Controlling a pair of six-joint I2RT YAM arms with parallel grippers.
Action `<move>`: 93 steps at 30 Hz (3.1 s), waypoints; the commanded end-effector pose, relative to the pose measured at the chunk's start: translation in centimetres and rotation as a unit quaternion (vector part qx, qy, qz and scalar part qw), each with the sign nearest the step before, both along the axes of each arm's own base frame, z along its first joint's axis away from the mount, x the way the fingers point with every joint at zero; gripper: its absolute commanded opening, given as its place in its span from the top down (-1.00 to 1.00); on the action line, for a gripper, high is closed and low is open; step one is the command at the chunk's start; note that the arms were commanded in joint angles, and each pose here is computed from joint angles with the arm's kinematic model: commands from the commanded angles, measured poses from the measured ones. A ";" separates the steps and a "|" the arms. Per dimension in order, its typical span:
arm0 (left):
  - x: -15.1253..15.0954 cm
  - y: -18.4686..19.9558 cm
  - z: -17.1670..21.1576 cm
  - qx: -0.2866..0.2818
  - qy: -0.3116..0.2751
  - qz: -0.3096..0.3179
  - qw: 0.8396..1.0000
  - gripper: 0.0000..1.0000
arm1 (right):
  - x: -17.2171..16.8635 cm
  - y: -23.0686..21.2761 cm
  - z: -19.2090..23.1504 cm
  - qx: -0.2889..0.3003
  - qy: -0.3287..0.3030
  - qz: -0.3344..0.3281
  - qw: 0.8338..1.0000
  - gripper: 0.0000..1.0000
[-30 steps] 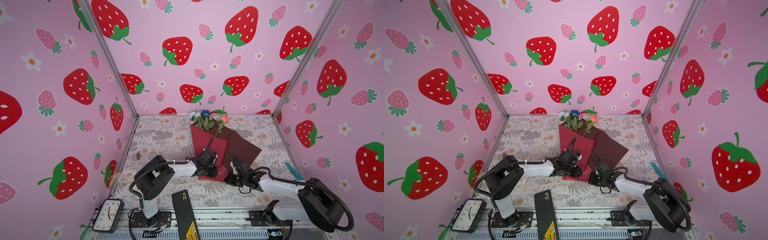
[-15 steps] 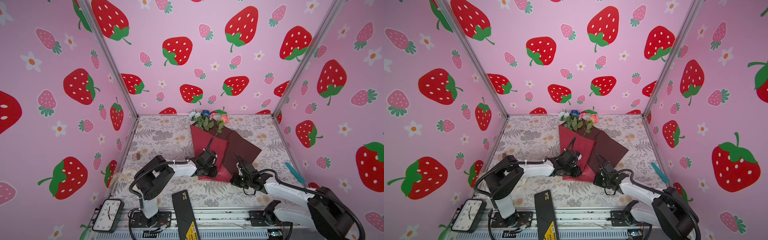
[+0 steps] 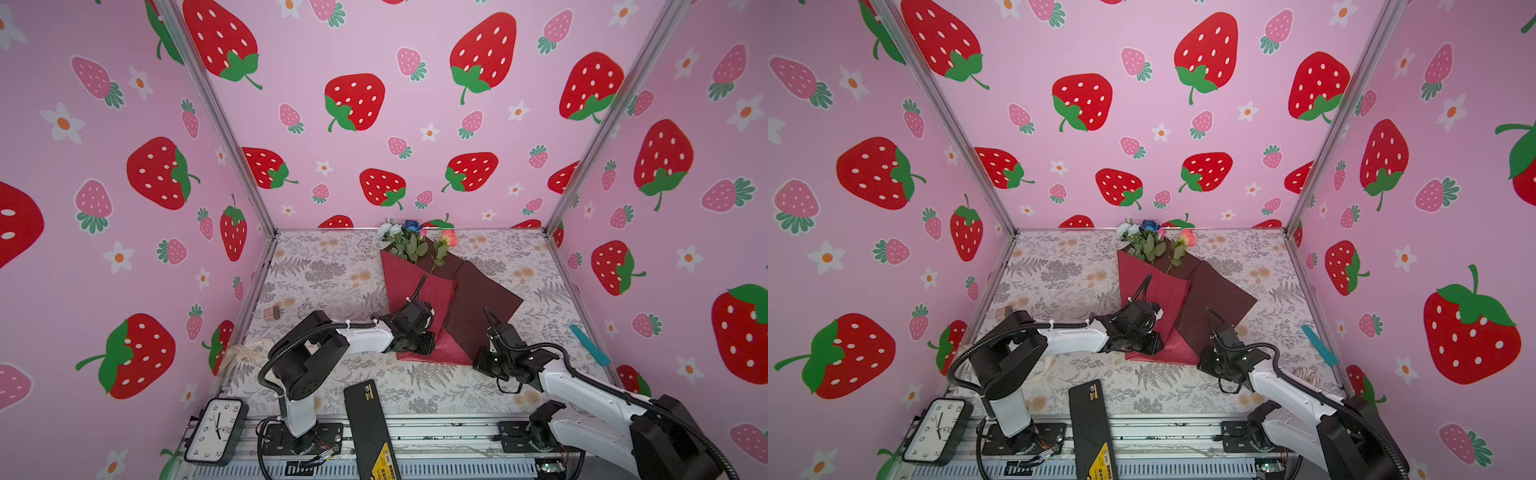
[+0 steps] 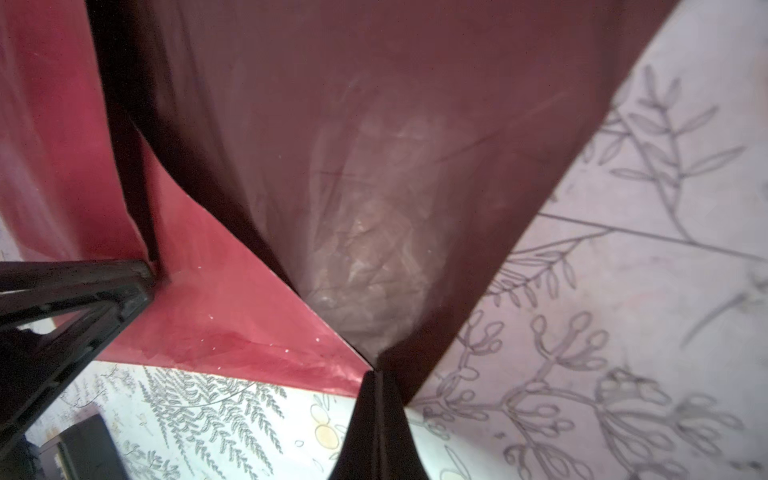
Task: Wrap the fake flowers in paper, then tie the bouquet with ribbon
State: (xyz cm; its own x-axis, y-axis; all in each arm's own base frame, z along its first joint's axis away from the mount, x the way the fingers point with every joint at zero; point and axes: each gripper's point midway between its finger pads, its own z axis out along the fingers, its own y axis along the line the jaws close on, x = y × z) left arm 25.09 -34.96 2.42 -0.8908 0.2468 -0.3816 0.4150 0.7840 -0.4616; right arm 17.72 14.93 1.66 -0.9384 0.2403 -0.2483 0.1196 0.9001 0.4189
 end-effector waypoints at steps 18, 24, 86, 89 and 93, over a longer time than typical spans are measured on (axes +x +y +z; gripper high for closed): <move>0.5 -1.2 7.6 -0.052 -0.069 -0.030 0.996 -0.03 | 1.6 -1.0 6.4 0.055 -0.064 -0.043 0.996 -0.43; 0.7 -0.4 8.0 -0.049 -0.083 -0.013 0.995 -0.03 | -0.7 0.8 4.5 0.145 -0.020 -0.044 0.988 -0.60; 4.0 7.1 7.4 0.035 -0.104 0.167 0.980 0.06 | 7.6 1.8 4.6 0.071 -0.153 -0.021 0.985 0.74; 4.1 7.8 8.1 0.025 -0.102 0.183 0.977 0.06 | 7.5 2.9 4.6 0.011 -0.140 0.002 0.990 0.76; 4.4 8.8 9.0 0.006 -0.096 0.205 0.974 0.05 | 7.9 5.0 4.9 -0.066 -0.133 0.044 0.988 0.77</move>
